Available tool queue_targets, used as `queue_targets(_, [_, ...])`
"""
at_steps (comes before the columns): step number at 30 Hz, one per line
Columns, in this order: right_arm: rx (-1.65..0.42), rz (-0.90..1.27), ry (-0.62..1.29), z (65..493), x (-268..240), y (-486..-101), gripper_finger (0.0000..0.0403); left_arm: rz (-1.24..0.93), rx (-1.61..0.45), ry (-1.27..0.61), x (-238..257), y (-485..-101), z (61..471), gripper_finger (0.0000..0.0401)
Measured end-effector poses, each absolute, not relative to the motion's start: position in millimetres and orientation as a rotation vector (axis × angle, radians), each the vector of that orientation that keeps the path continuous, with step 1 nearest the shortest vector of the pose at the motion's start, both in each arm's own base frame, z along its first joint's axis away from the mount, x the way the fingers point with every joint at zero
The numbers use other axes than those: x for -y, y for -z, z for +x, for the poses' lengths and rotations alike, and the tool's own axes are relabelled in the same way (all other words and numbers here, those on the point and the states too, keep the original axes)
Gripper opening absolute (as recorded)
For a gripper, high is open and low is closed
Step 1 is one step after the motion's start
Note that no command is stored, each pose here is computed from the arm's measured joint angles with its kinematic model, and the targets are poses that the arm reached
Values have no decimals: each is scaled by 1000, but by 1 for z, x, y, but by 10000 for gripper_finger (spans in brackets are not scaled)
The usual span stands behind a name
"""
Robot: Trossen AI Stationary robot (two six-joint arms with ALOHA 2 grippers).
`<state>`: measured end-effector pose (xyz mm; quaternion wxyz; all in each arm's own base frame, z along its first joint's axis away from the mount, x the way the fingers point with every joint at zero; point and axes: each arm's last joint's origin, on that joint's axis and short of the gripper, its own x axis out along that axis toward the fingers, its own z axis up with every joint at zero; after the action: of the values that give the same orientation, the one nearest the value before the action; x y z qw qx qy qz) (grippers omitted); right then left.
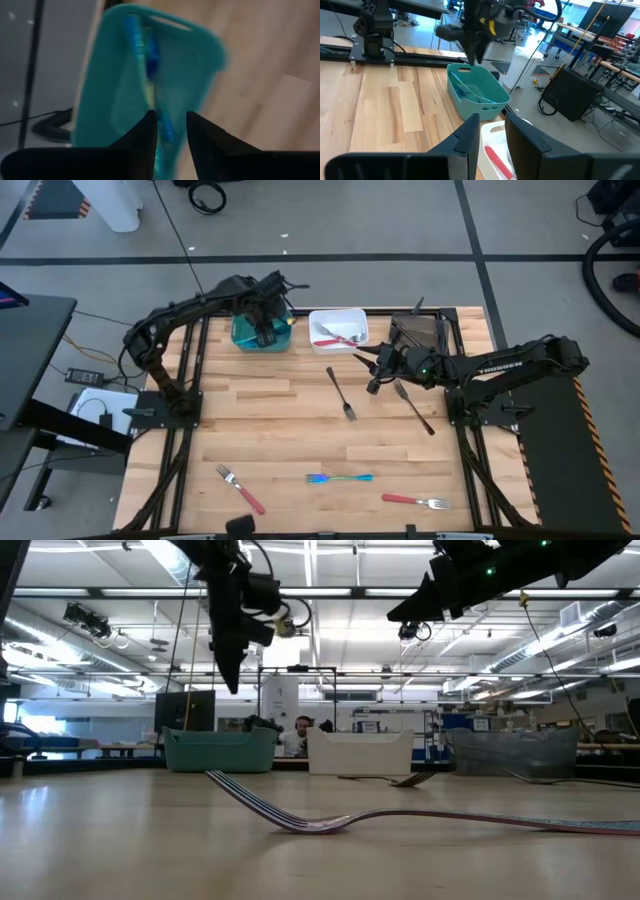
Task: Sort silverware by color (type)
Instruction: Put the red fork into the white bin
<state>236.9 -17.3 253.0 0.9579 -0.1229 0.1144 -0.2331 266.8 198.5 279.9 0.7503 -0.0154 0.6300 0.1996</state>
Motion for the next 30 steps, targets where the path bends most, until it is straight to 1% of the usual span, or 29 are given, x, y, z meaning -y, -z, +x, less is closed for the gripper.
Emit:
queue_targets(2, [-233,-250,473,237,17,-253,101,-66,-1385,-385,-185,-284,272,105])
queue_targets(7, [-235,-250,472,237,17,-253,101,-164,-1436,-181,-143,-283,284,105])
queue_targets(9, [-235,-250,472,237,17,-253,101,-169,-1457,-112,-123,-283,290,105])
queue_targets(19, [-222,-193,477,237,17,-253,101,-9,-1544,124,-8,-282,308,105])
queue_targets(24, [-213,-177,444,237,9,-253,101,34,-1543,172,40,-282,306,105])
queue_targets(30, [-178,-194,337,233,-16,-259,101,39,-1531,185,85,-282,299,105])
